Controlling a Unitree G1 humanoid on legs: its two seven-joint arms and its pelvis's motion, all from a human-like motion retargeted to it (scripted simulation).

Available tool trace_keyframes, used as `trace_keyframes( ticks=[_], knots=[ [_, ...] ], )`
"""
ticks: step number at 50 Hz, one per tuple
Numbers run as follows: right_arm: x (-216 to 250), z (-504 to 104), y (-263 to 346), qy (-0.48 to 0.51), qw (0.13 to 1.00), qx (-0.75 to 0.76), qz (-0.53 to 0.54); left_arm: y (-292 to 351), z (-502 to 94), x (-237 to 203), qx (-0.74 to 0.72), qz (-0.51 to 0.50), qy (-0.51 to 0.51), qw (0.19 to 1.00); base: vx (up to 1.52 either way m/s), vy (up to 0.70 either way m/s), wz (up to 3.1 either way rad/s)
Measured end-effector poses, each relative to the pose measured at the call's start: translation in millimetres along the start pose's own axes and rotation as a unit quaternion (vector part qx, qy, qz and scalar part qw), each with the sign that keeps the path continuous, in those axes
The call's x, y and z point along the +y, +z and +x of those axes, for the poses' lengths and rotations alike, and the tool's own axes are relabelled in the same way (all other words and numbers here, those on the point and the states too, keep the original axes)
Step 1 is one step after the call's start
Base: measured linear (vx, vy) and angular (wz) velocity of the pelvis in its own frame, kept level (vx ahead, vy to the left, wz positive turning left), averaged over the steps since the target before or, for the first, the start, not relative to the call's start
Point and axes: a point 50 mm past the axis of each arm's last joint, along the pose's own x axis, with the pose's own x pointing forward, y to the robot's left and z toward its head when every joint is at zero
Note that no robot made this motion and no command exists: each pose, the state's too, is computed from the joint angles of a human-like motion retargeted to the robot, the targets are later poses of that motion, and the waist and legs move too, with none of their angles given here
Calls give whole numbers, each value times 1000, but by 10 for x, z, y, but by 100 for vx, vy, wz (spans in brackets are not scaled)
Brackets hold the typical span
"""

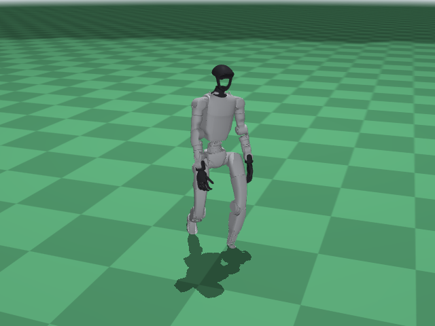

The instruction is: Walk

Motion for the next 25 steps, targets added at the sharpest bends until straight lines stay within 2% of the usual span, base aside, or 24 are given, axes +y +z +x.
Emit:
trace_keyframes(
  ticks=[13, 25],
  knots=[
    [-134, -52, -291, -34, 998, 33, 49, 401, -18, 206, -45, 39, 41, 997, 42, 9, 26],
    [-41, -77, -412, -35, 996, 38, 71, 899, -54, 184, -112, 41, 47, 992, 37, 4, 9]
  ],
)
